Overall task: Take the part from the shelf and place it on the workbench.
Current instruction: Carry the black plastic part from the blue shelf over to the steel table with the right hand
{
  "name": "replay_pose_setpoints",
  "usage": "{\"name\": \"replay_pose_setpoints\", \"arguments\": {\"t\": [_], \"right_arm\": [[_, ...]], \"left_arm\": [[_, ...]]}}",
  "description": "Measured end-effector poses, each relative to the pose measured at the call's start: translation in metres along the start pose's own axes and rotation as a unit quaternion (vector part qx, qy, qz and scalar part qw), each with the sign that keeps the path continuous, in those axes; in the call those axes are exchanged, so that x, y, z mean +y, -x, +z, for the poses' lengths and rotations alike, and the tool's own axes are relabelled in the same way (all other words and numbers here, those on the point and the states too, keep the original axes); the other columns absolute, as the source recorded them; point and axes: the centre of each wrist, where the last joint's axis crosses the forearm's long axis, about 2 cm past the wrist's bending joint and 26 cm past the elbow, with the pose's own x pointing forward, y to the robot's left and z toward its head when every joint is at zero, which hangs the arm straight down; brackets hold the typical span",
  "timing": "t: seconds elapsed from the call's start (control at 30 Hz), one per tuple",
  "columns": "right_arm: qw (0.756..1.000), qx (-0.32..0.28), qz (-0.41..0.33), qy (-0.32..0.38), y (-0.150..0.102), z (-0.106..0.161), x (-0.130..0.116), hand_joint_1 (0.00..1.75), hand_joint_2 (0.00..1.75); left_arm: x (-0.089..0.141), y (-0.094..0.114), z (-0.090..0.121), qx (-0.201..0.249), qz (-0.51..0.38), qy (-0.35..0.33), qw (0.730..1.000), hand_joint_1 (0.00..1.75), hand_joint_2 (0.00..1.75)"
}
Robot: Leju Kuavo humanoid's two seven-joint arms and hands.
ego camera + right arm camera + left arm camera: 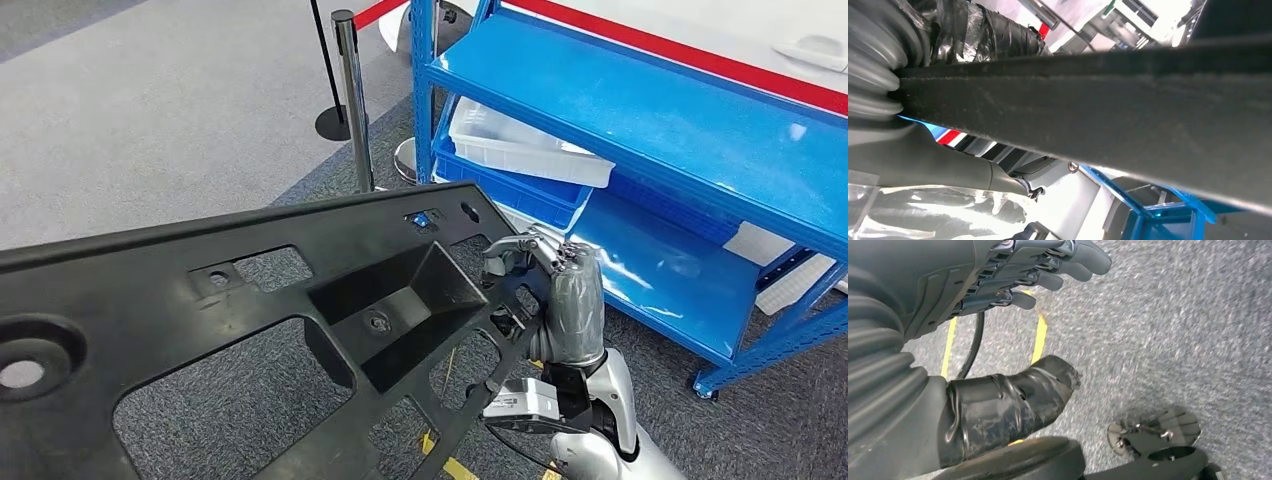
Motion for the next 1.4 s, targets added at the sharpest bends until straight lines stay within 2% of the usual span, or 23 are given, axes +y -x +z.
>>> {"name": "replay_pose_setpoints", "arguments": {"t": [0.8, 1.07, 1.4], "right_arm": [[1.000, 0.004, -0.012, -0.002, 0.0005, 0.0038, 0.0006, 1.75, 1.75], [1.000, -0.013, 0.013, 0.004, -0.0003, 0.0042, 0.0005, 1.75, 1.75], [1.000, -0.009, -0.007, 0.007, -0.0004, 0.0043, 0.0002, 1.75, 1.75]], "left_arm": [[-0.0007, -0.0003, 0.0003, -0.003, 0.001, 0.001, 1.000, 0.00, 1.75], [0.0003, 0.0025, 0.0004, 0.000, -0.004, -0.001, 1.000, 0.00, 1.75], [0.0010, -0.0011, -0.0006, -0.004, -0.005, -0.004, 1.000, 0.00, 1.75]]}}
